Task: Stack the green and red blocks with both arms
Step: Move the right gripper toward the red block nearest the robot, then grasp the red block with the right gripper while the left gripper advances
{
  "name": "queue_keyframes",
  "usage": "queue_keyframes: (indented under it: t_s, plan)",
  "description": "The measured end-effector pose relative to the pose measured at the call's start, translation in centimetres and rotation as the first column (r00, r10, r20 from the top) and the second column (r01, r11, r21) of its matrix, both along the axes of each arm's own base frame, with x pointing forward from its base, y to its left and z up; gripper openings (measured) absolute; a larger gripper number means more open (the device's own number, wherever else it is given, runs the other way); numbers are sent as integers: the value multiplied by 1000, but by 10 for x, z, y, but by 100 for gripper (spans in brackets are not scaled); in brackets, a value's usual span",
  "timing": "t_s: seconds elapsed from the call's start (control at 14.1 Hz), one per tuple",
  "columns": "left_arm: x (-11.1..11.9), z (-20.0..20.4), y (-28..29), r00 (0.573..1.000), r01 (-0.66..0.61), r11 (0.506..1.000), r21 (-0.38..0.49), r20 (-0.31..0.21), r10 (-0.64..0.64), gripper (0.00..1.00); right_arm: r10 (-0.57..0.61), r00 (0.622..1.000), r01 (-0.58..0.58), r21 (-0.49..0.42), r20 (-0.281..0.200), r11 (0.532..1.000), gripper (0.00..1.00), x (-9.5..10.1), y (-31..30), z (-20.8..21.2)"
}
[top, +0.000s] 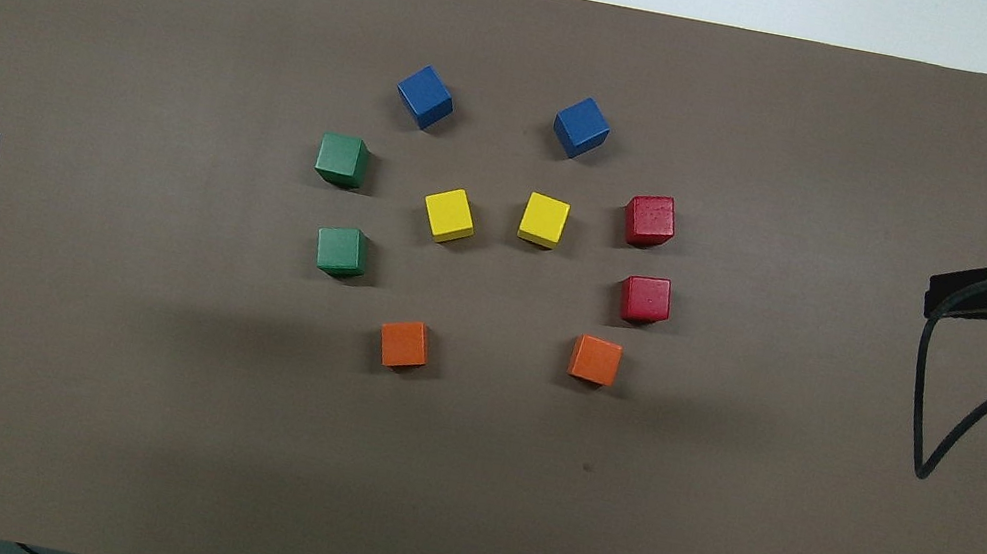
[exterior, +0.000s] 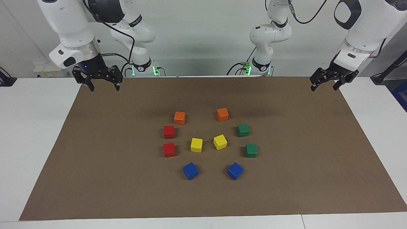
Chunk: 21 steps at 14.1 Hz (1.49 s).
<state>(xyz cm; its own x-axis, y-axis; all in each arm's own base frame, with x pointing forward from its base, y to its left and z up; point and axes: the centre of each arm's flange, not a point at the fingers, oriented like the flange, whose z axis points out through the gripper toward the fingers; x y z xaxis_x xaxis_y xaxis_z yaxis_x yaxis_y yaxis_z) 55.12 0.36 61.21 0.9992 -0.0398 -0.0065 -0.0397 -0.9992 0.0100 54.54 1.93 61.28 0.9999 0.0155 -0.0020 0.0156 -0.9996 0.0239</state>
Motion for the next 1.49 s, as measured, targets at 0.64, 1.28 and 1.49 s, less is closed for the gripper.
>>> queue_keyframes:
  t_s: [0.64, 1.28, 1.49]
  plan:
    - [0, 0, 2, 1000, -3, 1000, 0, 0, 3, 100, -2, 999, 2, -1, -43, 1000, 100, -3, -1, -6]
    - [-1, -1, 5, 1000, -9, 1000, 0, -5, 9, 100, -37, 999, 37, 28, 2, 999, 100, 22, 113, -86]
    - [1, -4, -3, 1000, 1, 1000, 0, 5, -1, 100, -62, 998, 61, 41, 10, 997, 100, 37, 144, -129]
